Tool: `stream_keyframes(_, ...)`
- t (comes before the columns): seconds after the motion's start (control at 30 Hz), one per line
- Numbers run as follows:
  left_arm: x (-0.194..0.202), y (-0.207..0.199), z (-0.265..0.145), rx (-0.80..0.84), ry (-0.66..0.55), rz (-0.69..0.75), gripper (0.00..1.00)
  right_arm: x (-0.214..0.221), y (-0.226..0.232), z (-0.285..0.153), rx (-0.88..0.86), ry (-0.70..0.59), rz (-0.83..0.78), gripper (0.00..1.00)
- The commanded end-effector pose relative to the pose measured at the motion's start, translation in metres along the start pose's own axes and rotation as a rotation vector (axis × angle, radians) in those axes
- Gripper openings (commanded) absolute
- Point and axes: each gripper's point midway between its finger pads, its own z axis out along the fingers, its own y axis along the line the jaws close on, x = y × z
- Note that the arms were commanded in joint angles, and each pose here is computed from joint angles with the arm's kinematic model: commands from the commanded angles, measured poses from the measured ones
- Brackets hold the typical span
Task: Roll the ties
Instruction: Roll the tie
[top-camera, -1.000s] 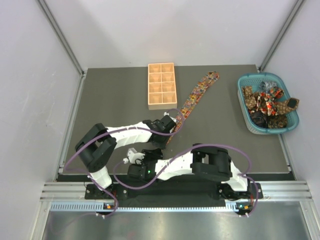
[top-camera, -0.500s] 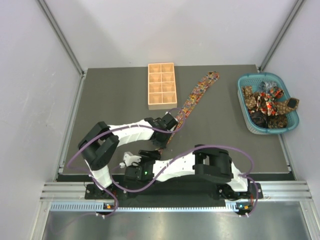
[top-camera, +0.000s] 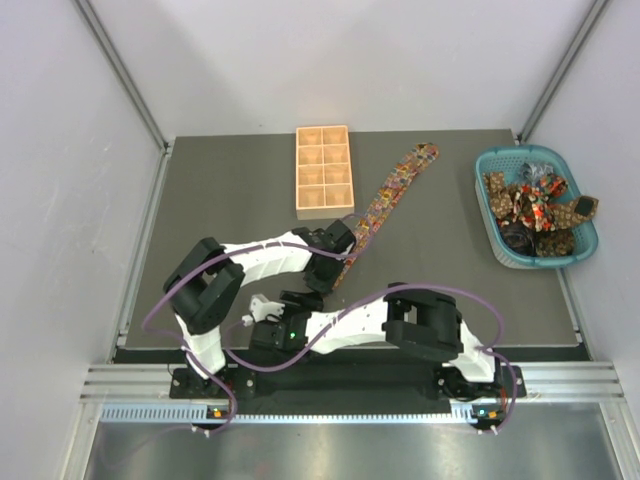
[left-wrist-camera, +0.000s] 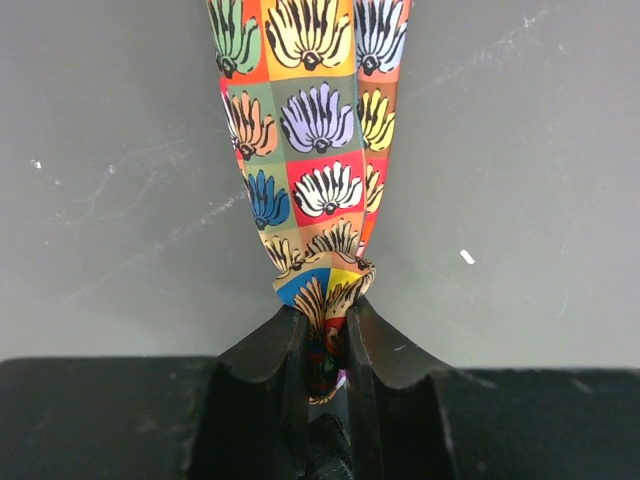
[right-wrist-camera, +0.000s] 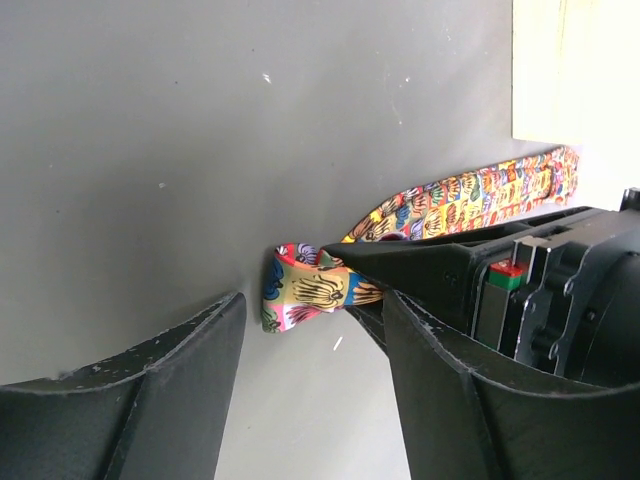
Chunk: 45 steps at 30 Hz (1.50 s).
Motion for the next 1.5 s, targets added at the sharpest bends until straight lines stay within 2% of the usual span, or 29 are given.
stream_keyframes(0.0,0.057,0.005,0.023,0.023,0.221,-0.012,0.22,0.011,0.014,0.023,-0.028,0.036,0.021,0.63)
stream_keyframes(0.33,0.056,0.006,0.024,0.034,0.226,-0.03,0.22,0.03,0.016,0.034,-0.003,0.097,0.008,0.47)
stream_keyframes(0.43,0.057,0.007,0.024,0.029,0.229,-0.03,0.22,0.033,0.009,0.034,0.031,0.106,0.003,0.36)
stream_keyframes(0.47,0.057,0.008,0.024,0.022,0.23,-0.03,0.22,0.034,0.007,0.035,0.039,0.11,0.002,0.3)
stream_keyframes(0.53,0.057,0.011,0.025,0.006,0.234,-0.03,0.22,0.034,0.002,0.034,0.058,0.108,0.004,0.25)
stream_keyframes(0.6,0.057,0.012,0.025,0.002,0.237,-0.028,0.22,0.031,-0.001,0.033,0.075,0.101,0.005,0.15)
stream_keyframes(0.67,0.057,0.012,0.027,-0.002,0.239,-0.026,0.22,0.028,-0.003,0.033,0.083,0.091,0.005,0.08)
stream_keyframes(0.73,0.056,0.011,0.027,-0.003,0.234,-0.024,0.25,0.026,-0.006,0.033,0.083,0.084,-0.003,0.06)
stream_keyframes(0.9,0.052,0.012,0.025,-0.011,0.219,-0.024,0.43,0.021,-0.007,0.032,0.072,0.065,-0.019,0.0)
stream_keyframes(1.1,0.035,0.012,0.015,-0.025,0.163,-0.021,0.56,0.014,-0.002,0.031,0.022,0.045,-0.039,0.0)
stream_keyframes(1.13,0.029,0.011,0.01,-0.019,0.141,-0.027,0.58,0.013,-0.002,0.031,0.017,0.042,-0.041,0.0)
stream_keyframes(1.27,0.0,0.017,-0.006,-0.045,0.041,-0.052,0.76,0.007,-0.004,0.028,-0.006,0.024,-0.038,0.0)
stream_keyframes(1.37,-0.028,0.021,-0.024,-0.017,-0.044,-0.101,0.84,0.003,-0.005,0.025,-0.015,0.012,-0.037,0.0)
stream_keyframes(1.47,-0.046,0.028,-0.044,0.019,-0.123,-0.146,0.85,0.002,-0.004,0.025,-0.027,0.013,-0.041,0.0)
